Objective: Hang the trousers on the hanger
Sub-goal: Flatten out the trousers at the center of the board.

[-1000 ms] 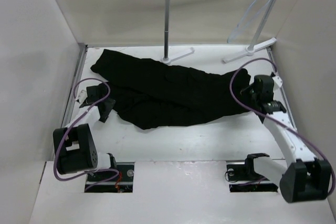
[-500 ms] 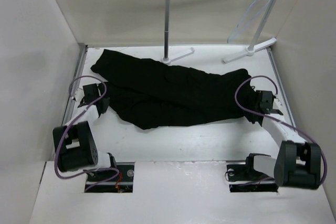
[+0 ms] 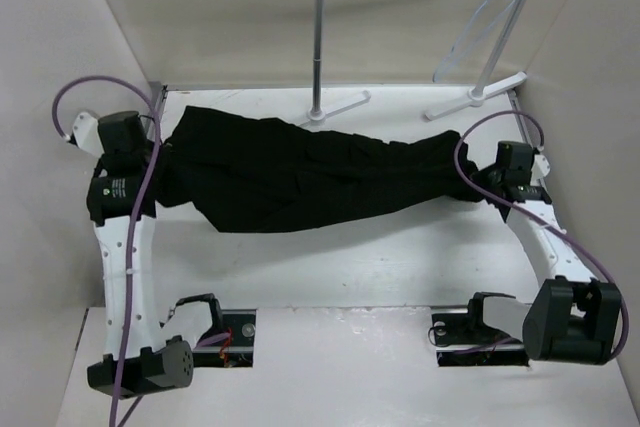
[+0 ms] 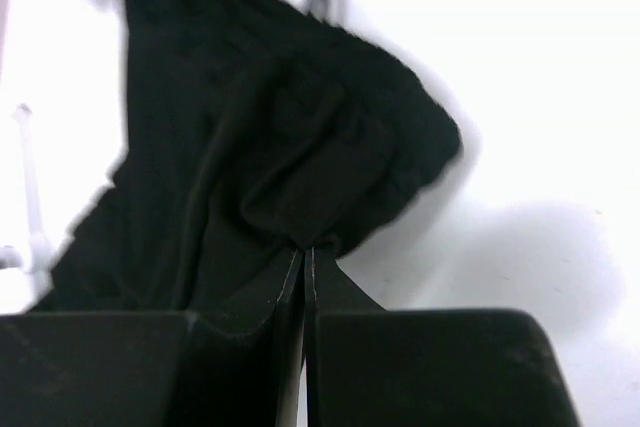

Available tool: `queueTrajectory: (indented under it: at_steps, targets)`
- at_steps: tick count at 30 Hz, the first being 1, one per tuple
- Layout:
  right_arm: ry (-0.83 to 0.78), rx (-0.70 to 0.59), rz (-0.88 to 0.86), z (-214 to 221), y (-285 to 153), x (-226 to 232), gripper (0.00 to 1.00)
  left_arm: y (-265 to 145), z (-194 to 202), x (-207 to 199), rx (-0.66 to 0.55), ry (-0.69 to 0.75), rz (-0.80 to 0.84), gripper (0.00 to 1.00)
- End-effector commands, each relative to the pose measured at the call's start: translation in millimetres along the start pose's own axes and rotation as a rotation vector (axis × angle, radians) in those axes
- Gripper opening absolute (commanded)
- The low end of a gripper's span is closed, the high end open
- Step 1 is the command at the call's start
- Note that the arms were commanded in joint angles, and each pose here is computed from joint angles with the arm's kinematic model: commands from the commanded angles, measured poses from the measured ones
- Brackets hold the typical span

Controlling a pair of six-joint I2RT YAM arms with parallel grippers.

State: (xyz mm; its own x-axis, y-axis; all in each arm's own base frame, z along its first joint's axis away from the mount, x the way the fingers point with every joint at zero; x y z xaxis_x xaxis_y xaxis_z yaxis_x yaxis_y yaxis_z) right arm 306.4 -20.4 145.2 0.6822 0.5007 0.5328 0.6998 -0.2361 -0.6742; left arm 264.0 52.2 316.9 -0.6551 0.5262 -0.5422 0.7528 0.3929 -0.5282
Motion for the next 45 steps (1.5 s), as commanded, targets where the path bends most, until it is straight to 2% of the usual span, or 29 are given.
queueTrajectory:
  at_steps: [1, 4, 6, 7, 9, 11, 13, 14, 16, 19, 21, 23, 24, 25, 28, 31, 35, 39, 40, 43, 45]
  targets:
    - [0.001, -0.079, 0.0, -28.4, 0.2, 23.5, 0.07, -10.0, -13.4, 28.2, -0.002, 0.207, -0.217, 0.02]
    - [-0.006, -0.068, 0.016, -36.1, 20.3, 40.5, 0.08, 48.1, -12.5, 31.2, 0.03, 0.259, -0.313, 0.03]
    - [-0.013, -0.064, 0.03, -38.4, 31.9, 45.9, 0.11, 102.7, 5.8, 35.8, 0.113, 0.279, -0.367, 0.04]
    - [-0.026, -0.054, 0.031, -37.4, 36.9, 48.0, 0.16, 128.6, 17.7, 42.7, 0.162, 0.298, -0.41, 0.05]
    - [-0.061, -0.034, 0.024, -34.2, 43.6, 51.1, 0.42, 166.8, 39.7, 54.1, 0.265, 0.353, -0.481, 0.12]
    - [-0.082, -0.015, 0.0, -30.5, 42.1, 53.8, 0.62, 182.6, 49.0, 55.8, 0.32, 0.401, -0.512, 0.3]
    - [-0.089, -0.023, -0.024, -29.8, 32.0, 50.4, 0.73, 179.3, 47.8, 43.3, 0.284, 0.419, -0.481, 0.42]
    - [-0.086, -0.032, -0.036, -29.3, 23.3, 47.6, 0.75, 174.6, 45.4, 34.1, 0.248, 0.422, -0.443, 0.47]
    - [-0.076, -0.053, -0.051, -27.6, 7.4, 38.4, 0.73, 156.7, 45.5, 24.9, 0.206, 0.401, -0.373, 0.5]
    - [-0.048, -0.08, -0.039, -21.6, -11.0, 12.7, 0.61, 121.3, 70.2, 34.6, 0.23, 0.366, -0.312, 0.5]
    - [-0.012, -0.083, -0.009, -18.2, -12.5, -7.6, 0.45, 94.4, 96.6, 63.6, 0.274, 0.306, -0.315, 0.46]
    - [0.011, -0.066, 0.016, -14.2, -10.8, -22.0, 0.23, 70.8, 121.8, 99.8, 0.32, 0.23, -0.332, 0.44]
    - [0.017, -0.056, 0.025, -12.7, -9.5, -26.5, 0.17, 60.2, 131.8, 119.5, 0.345, 0.191, -0.358, 0.43]
    - [0.014, -0.041, 0.026, -10.1, -8.3, -28.7, 0.15, 49.8, 138.3, 137.0, 0.363, 0.155, -0.391, 0.43]
    - [-0.009, 0.002, 0.007, 1.9, -9.6, -30.3, 0.19, 28.4, 152.8, 161.8, 0.412, 0.122, -0.465, 0.44]
    - [-0.021, 0.031, -0.023, 19.5, -17.2, -32.3, 0.37, 20.3, 165.5, 167.4, 0.412, 0.06, -0.481, 0.47]
    - [-0.015, 0.078, -0.019, 34.1, -19.9, -40.2, 0.55, 26.5, 184.8, 181.4, 0.465, -0.009, -0.535, 0.48]
    - [0.047, 0.082, 0.037, 33.6, -8.6, -55.3, 0.65, 43.3, 194.7, 185.8, 0.455, -0.043, -0.541, 0.48]
    - [0.061, 0.071, 0.048, 30.7, -2.8, -55.8, 0.66, 50.5, 196.2, 184.6, 0.448, -0.048, -0.532, 0.44]
    - [0.105, 0.07, 0.041, 18.4, 15.3, -44.5, 0.61, 70.3, 185.1, 175.2, 0.387, -0.084, -0.486, 0.16]
    - [0.12, 0.043, 0.027, 7.9, 25.2, -35.3, 0.58, 75.5, 165.3, 157.9, 0.325, -0.109, -0.425, 0.08]
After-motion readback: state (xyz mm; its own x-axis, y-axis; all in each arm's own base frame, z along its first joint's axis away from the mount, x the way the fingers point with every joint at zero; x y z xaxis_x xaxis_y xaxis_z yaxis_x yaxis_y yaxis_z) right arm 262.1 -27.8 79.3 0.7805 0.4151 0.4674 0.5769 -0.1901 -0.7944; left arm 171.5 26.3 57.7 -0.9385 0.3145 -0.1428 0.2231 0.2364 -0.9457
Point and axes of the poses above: each gripper's point midway between its finger pads, its own y axis out along the fingers, its own x axis along the line the jaws close on, z = x × y, the point moved 3 cm from there along -y, back along the fingers, and after that the axes turned 1 degree about y, right-handed, at the moved point
